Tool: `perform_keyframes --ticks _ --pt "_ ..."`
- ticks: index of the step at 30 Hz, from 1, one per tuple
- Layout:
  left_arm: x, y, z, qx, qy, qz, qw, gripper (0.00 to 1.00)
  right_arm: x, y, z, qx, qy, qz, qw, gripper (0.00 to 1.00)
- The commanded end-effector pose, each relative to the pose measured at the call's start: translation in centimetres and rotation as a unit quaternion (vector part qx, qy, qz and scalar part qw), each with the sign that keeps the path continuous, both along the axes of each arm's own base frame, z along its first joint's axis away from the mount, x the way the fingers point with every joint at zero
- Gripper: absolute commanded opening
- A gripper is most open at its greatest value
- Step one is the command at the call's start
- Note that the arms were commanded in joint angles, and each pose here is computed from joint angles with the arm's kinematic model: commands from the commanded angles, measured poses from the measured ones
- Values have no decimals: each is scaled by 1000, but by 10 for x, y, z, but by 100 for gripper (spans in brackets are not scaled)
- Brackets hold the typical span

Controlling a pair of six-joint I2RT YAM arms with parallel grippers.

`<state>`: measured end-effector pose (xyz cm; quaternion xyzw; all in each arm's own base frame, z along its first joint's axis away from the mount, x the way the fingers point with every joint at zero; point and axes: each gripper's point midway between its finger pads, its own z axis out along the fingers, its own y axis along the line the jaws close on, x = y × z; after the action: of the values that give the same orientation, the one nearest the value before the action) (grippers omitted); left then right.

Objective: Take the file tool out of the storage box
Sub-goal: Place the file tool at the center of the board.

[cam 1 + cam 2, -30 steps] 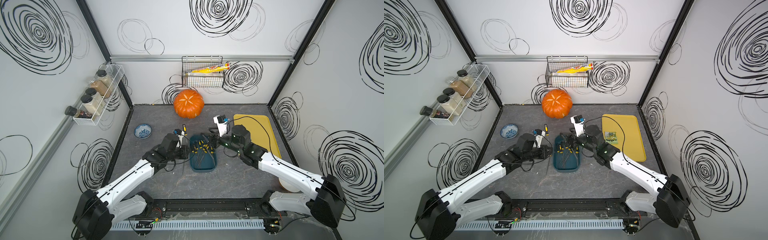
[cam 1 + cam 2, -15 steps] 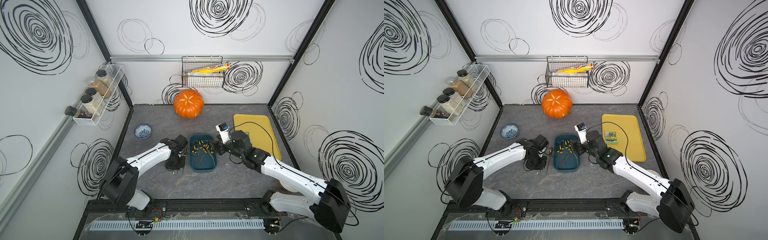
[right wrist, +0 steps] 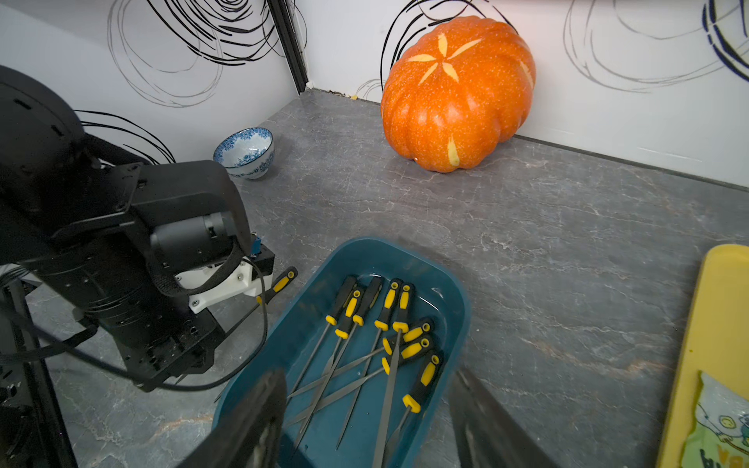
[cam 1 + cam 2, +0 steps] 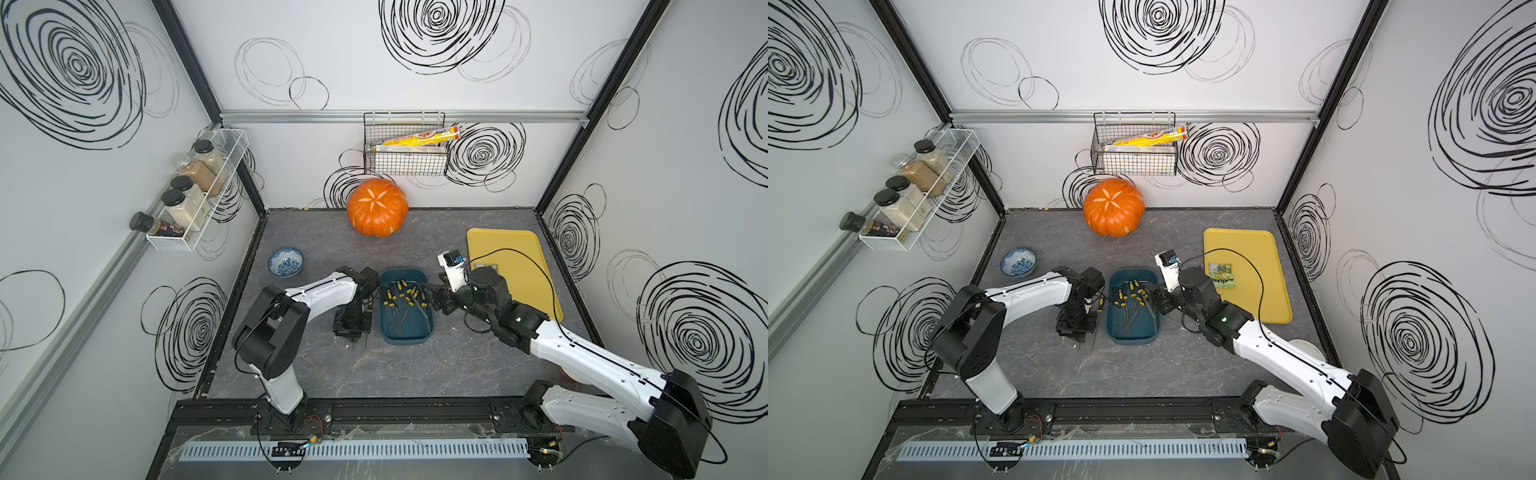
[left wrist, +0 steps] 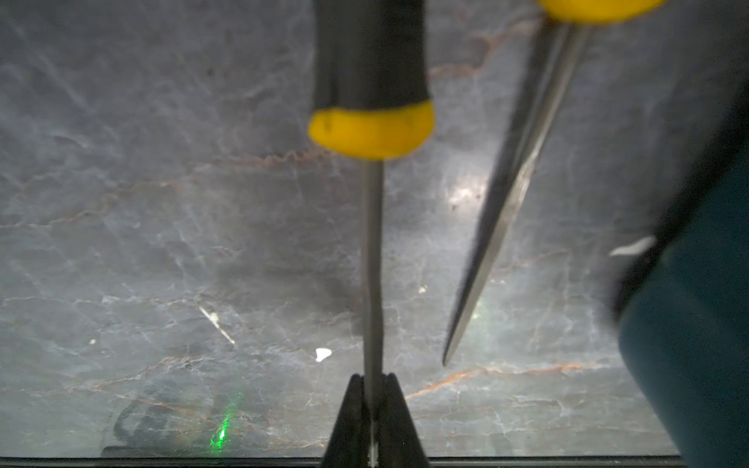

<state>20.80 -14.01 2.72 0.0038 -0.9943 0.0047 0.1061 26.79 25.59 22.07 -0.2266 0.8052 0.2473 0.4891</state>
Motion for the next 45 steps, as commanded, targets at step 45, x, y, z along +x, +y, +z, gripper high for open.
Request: perform_keyframes --ticks 45 --pt "25 13 -11 -26 -15 9 1000 22 24 53 -98 -95 120 61 986 59"
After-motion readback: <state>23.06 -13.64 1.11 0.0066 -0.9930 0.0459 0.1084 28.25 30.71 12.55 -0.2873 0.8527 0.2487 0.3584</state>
